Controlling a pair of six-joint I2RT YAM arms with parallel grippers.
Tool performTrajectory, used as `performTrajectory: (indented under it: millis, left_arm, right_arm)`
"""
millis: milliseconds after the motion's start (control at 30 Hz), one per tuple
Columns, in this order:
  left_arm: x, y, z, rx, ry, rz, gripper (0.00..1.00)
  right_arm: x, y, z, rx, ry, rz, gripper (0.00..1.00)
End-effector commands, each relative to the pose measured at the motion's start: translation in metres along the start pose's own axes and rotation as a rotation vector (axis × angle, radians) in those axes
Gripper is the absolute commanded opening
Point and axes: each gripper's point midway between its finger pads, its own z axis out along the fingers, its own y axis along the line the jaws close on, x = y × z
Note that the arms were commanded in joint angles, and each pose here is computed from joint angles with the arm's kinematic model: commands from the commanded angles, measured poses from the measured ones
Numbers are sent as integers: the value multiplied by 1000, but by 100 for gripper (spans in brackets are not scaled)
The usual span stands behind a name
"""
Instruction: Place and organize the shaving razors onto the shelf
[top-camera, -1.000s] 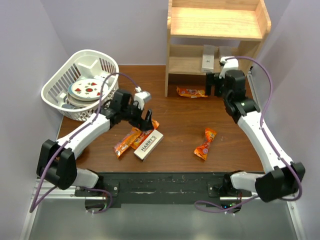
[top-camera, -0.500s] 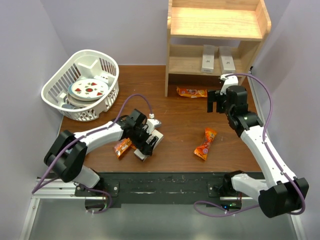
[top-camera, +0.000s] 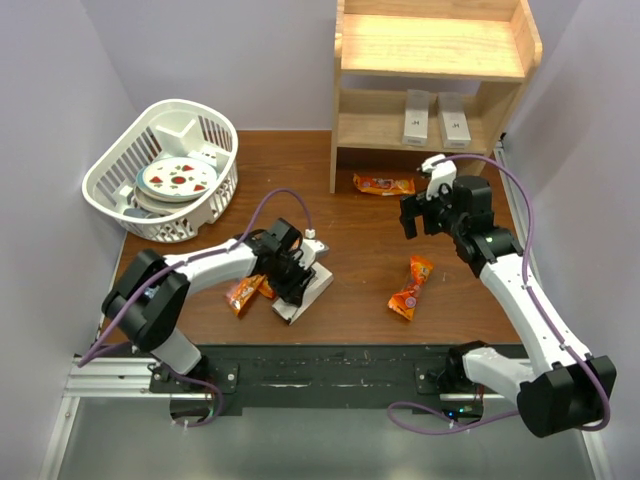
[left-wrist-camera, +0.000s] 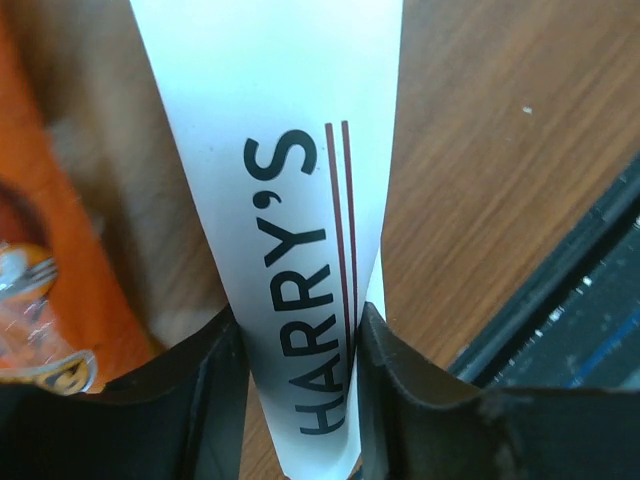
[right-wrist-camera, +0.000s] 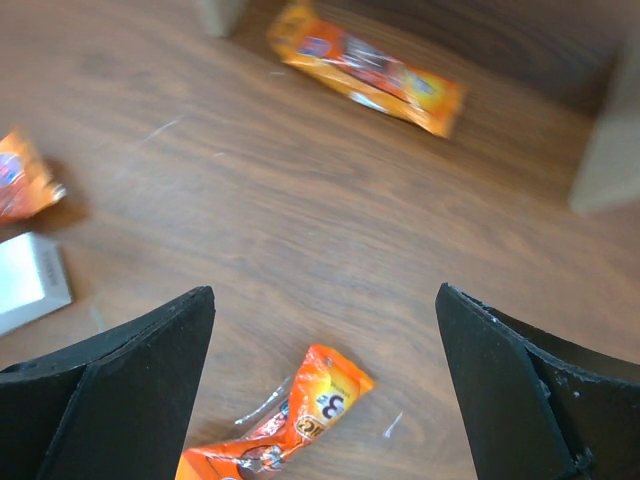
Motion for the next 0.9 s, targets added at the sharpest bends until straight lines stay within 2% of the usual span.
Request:
performTrajectory:
  millis: [0, 33, 67, 133, 267, 300, 367, 400, 500, 700, 867]
  left_arm:
    - [-1, -38, -2, 259, 80, 105, 33]
    - [17, -45, -2, 343, 164, 139, 33]
    - [11, -52, -5, 397, 162, 165, 33]
    - [8, -60, -11, 473, 168, 222, 31]
    - [-12, -38, -24, 456, 121, 331, 33]
    - [-5, -33, -26, 481, 166, 310, 35]
    - [-19, -22, -32, 500, 140, 333, 39]
    - [-14, -20, -33, 526, 172, 308, 40]
    - [-25, -15, -38, 555, 151, 298, 41]
    - [-24, -9, -35, 568, 178, 339, 46]
    - [-27, -6, -36, 602, 191, 349, 48]
  right_arm:
    - [-21, 48, -5, -324, -123, -258, 96]
    - [-17, 55, -5, -376, -126, -302, 96]
    - [-13, 62, -5, -432, -140, -405, 96]
    - [-3, 82, -5, -538, -165, -513, 97]
    - [22, 109, 4, -647, -246, -861, 99]
    - [31, 117, 6, -681, -261, -916, 99]
    - [56, 136, 9, -763, -306, -1059, 99]
    - [65, 142, 12, -796, -308, -1088, 99]
    - [83, 159, 20, -884, -322, -1143, 99]
    - [77, 194, 41, -959, -380, -1186, 99]
    - [89, 215, 50, -1043, -386, -1225, 99]
